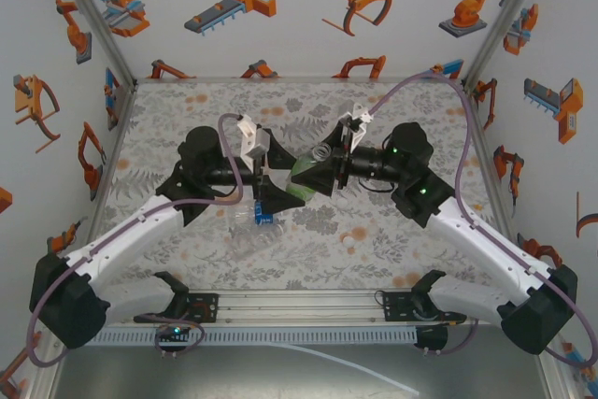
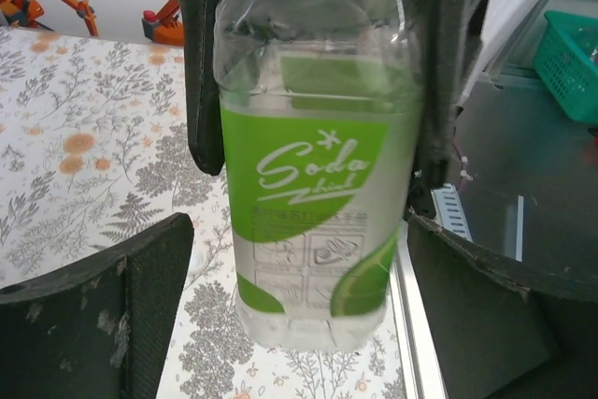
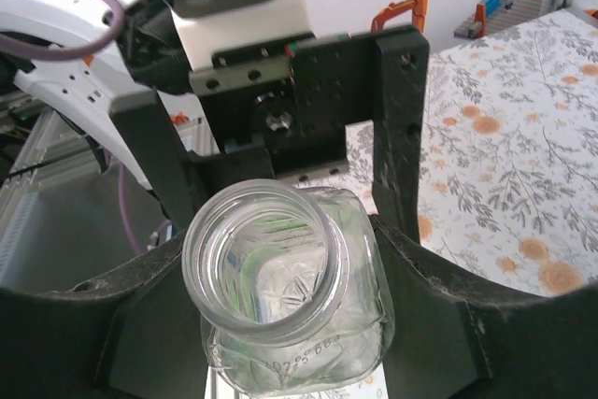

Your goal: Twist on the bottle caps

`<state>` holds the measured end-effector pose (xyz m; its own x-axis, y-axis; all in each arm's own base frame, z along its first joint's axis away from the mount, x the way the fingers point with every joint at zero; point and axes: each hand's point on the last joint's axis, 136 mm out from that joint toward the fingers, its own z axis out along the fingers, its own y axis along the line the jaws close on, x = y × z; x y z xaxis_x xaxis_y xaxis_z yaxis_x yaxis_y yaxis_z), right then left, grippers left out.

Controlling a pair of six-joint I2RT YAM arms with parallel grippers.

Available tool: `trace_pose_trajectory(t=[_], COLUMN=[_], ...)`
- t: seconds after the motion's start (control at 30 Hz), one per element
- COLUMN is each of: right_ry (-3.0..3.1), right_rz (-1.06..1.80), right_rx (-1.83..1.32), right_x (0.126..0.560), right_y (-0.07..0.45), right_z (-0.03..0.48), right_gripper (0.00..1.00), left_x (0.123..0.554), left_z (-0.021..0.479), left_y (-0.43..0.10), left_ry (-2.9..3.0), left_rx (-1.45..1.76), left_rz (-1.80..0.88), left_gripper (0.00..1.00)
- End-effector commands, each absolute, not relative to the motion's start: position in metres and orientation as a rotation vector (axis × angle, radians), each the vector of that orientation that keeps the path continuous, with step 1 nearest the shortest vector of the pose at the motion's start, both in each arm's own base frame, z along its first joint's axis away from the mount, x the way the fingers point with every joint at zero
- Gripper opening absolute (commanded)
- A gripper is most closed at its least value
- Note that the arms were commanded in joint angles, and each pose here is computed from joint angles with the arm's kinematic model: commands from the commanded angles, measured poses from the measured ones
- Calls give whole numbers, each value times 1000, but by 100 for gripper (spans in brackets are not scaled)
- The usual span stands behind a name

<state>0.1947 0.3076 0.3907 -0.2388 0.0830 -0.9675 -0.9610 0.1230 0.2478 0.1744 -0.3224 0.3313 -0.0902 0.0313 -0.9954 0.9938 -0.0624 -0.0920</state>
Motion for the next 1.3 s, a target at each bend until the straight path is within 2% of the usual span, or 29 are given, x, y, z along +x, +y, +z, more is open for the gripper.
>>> trace_pose_trajectory(t=[0.0,0.77,0.9,0.93,1.07,1.1,1.17,1.27], right_ry=[1268,1338,1361,1371,1401,1395,1378,1355], right_rz=[1345,1301,1253,1243,1207,1202,1191,1174], right_rx=[-927,-899,-894,-887,-860,-864,-863,-855], right_x=[182,189,189,190,194,193,190,187], right_y=[303,302,296,295,291,290,287,282], right_z=[431,426,424,423,424,426,430,436], right_gripper=[35,31,32,37,69,73,78,78], left_x=[171,159,160,160,161,161,163,162], left_z=[364,363,363,363,360,358,356,358], left_y=[-331,-361,-362,-362,-362,-362,-362,-360], left_ry=[1137,1116,1109,1106,1119,1123,1132,1127], left_rx=[1230,1288,1291,1291,1297,1297,1292,1284], left_rz=[-1307,-1363,-1357,-1356,-1351,-1348,-1343,-1347], left_gripper=[84,52,43,41,37,36,35,35])
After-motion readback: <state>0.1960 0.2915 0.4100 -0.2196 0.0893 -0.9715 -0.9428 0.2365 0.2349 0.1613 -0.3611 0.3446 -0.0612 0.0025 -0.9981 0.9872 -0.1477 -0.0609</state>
